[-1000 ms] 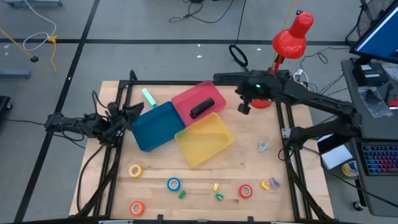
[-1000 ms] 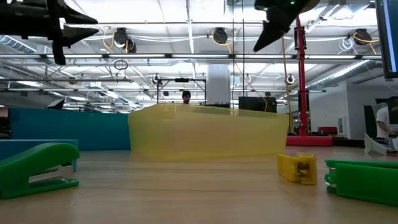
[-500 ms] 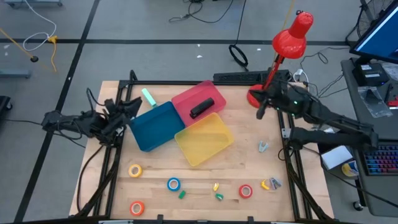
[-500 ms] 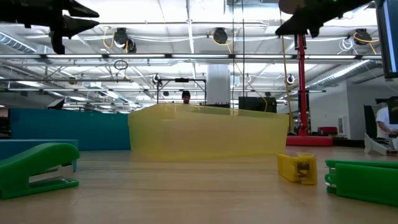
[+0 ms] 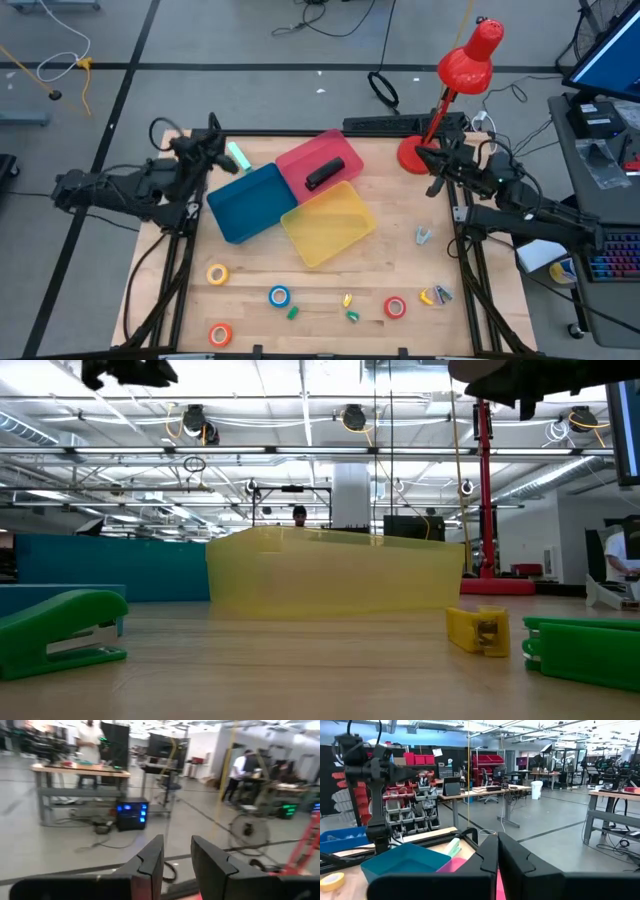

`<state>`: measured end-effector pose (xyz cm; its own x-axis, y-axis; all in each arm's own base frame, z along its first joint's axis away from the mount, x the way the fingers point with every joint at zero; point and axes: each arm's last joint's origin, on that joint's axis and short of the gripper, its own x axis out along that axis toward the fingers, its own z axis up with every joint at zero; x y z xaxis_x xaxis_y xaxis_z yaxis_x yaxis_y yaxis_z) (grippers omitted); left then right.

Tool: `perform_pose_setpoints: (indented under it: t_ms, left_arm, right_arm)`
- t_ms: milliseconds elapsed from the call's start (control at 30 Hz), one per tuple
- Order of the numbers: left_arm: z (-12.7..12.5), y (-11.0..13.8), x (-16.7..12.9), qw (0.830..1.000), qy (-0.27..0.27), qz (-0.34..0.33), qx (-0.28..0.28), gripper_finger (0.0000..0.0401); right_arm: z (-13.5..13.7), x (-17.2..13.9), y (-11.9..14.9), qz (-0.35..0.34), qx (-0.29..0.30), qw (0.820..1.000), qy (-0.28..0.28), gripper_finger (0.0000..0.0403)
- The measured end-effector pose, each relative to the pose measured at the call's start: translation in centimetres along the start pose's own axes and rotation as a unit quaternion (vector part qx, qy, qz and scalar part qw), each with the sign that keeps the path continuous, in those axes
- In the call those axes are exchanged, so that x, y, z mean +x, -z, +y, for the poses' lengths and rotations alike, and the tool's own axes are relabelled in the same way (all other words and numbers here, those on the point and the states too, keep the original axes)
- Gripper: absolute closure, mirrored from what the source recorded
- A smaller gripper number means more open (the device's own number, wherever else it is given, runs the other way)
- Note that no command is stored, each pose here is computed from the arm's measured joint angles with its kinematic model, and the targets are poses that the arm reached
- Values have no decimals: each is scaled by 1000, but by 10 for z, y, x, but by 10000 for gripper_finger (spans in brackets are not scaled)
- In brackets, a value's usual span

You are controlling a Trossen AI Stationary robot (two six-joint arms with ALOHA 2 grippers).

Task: Pick and place Stapler, Stapler remover, tape
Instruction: Put the blue stapler into the red bin

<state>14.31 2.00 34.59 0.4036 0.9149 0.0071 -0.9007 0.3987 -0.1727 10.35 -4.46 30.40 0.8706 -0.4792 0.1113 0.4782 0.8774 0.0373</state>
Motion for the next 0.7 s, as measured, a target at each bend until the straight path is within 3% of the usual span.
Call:
perform_pose_setpoints:
  t_ms: [200,333,433,533,633,700]
  left_arm:
    - [-20,-18,33,993,-16,45,112,304]
    - [-26,-22,60,972,-29,110,204,304]
    - [-22,-25,82,957,-35,171,232,304]
    - [-13,-29,104,954,-35,234,185,304]
    - [-1,-26,126,950,-56,296,87,304]
    - [10,-21,139,938,-80,338,16,304]
  right_arm:
    - [0,0,0,0,0,1000,0,402]
    - [0,0,0,0,0,1000,0,402]
    - [0,0,0,1,0,1000,0,402]
    - [0,0,0,2,0,1000,0,402]
    - [0,0,0,2,0,1000,0,401]
    - [0,0,0,2,0,1000,0,402]
